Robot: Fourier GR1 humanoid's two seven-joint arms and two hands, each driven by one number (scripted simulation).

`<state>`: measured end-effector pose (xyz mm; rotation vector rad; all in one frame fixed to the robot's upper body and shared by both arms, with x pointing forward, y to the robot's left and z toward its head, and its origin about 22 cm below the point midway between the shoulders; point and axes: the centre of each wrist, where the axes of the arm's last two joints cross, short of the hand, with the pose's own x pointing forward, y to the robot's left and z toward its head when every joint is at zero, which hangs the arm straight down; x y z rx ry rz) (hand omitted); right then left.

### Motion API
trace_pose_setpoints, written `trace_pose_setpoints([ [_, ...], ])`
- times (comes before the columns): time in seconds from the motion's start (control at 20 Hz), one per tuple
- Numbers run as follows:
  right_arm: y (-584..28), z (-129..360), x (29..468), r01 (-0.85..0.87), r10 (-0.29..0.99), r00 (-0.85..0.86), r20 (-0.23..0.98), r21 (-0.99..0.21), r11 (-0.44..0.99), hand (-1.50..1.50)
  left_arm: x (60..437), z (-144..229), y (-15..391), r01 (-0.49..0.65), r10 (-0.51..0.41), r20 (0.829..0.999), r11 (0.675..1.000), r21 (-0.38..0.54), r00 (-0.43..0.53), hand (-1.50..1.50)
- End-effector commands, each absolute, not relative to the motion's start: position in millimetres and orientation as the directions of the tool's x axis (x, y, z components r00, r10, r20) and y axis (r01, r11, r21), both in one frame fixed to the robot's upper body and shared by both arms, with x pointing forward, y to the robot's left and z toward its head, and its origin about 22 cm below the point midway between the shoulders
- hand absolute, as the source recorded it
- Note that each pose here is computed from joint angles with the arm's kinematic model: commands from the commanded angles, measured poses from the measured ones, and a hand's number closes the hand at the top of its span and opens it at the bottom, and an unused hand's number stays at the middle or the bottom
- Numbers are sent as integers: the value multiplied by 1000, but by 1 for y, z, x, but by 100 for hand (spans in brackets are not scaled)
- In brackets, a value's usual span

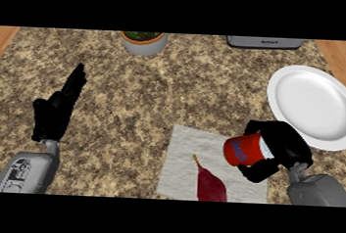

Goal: Pick the can from the placemat and place it in the plate

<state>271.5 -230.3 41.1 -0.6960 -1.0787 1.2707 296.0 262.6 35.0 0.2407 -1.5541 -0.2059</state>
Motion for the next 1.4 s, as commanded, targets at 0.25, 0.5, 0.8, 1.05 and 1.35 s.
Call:
trace_pose_setpoints([
  [0.25, -471, 91, 230, -112, 900, 392, 189, -962, 251, 150, 287, 31, 272, -78, -260, 965, 962, 261, 24, 0],
  [0.5, -528, 123, 204, 220, 922, 271, 278, -950, 222, 150, 289, 32, 272, -58, -267, 963, 961, 269, 35, 0],
  [0.8, -580, 142, 168, 374, 941, 60, 332, -882, 287, 150, 297, 47, 255, -24, -267, 964, 963, 267, -1, 0],
  [1.05, -584, 147, 190, 335, 902, -51, 428, -844, 420, 150, 296, 26, 247, 8, -278, 960, 960, 279, -9, 0],
  [1.35, -545, 138, 256, 250, 860, -54, 508, -827, 504, 150, 297, 45, 247, 22, -275, 961, 961, 275, -9, 0],
])
